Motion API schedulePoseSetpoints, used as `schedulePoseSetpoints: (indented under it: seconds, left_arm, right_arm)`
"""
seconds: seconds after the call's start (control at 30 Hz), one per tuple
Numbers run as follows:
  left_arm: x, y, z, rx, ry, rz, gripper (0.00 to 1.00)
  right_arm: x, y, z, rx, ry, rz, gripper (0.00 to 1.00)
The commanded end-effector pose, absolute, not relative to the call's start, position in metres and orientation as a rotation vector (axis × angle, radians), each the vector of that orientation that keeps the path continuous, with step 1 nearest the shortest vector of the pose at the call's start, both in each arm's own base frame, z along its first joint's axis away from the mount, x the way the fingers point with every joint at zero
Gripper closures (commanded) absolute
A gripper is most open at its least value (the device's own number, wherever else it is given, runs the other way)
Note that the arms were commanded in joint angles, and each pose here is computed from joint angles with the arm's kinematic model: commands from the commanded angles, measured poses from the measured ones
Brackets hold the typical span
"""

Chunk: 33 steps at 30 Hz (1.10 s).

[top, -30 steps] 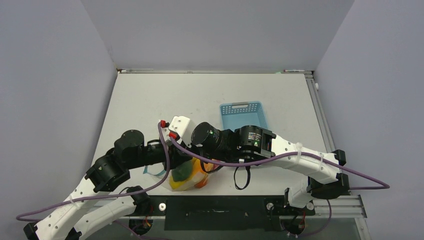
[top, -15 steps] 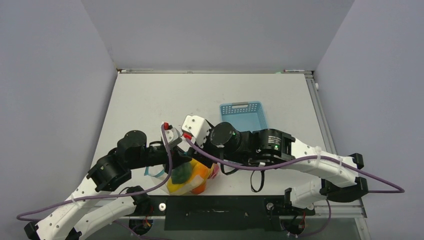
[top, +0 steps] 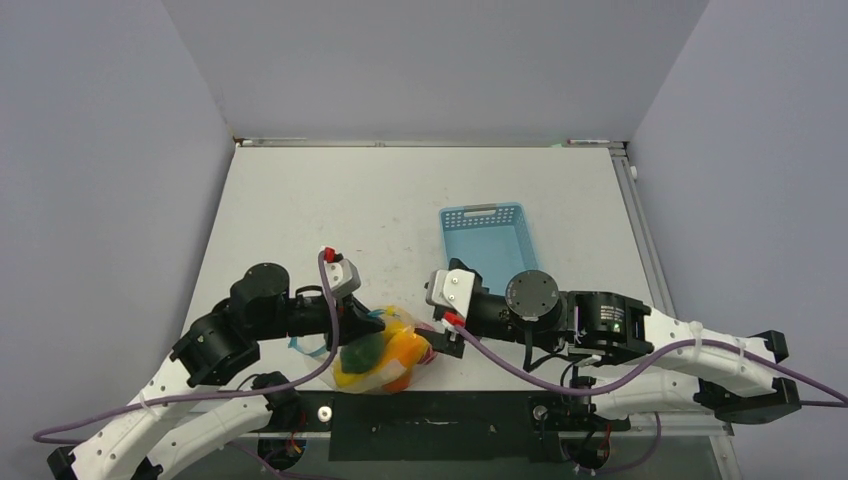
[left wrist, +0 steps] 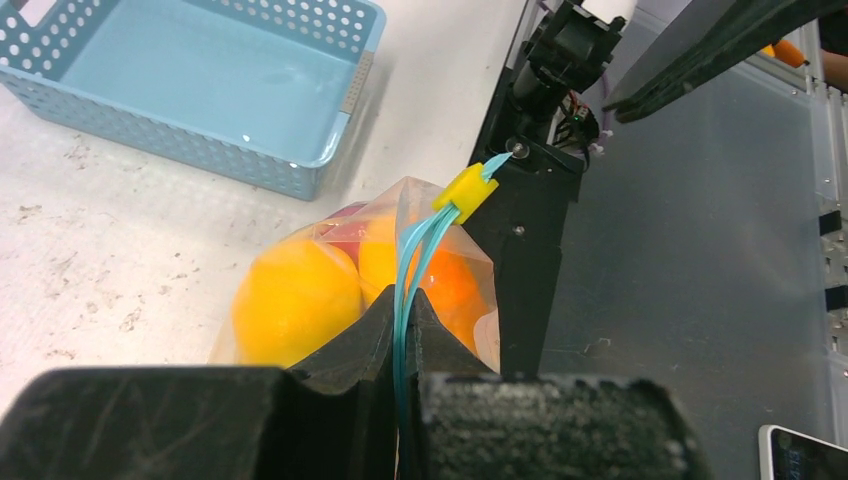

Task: Place the food in the zip-top bag and seal the zipper
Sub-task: Zip the zipper food storage bag at the center of the board.

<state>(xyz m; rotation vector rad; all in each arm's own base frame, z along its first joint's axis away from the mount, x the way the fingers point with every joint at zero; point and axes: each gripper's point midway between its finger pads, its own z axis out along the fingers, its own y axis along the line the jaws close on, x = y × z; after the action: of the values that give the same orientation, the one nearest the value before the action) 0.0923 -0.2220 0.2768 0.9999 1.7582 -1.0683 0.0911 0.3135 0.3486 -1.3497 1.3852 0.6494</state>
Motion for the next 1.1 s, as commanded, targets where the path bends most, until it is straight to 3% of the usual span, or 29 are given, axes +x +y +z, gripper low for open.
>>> schedulePoseSetpoints:
  seconds: [0.0,0.37,0.57,0.87,1.07]
  left_arm:
    - [0.078,-0.227,0.32,1.003,1.597,-1.179,1.0]
    - [0.065,-0.226,0.335,1.025,1.543,-1.242,1.0]
    - [0.059,-0.225,0.342,1.035,1.513,-1.261,1.0]
    - [0.054,-0.225,0.346,1.054,1.488,-1.288,1.0]
    - [0.053,-0.226,0.344,1.061,1.49,-1.293,1.0]
  right_arm:
    - [0.071,0.327,0.368,-1.362,1.185,0.787,0.34]
    - [0.064,0.352,0.353,-1.392,1.13,0.839,0.35]
    - [0.059,0.366,0.346,-1.433,1.133,0.866,0.45]
    - [0.059,0.372,0.345,-1.438,1.141,0.872,0.71]
    - [0.057,0.371,0.35,-1.427,1.128,0.892,0.76]
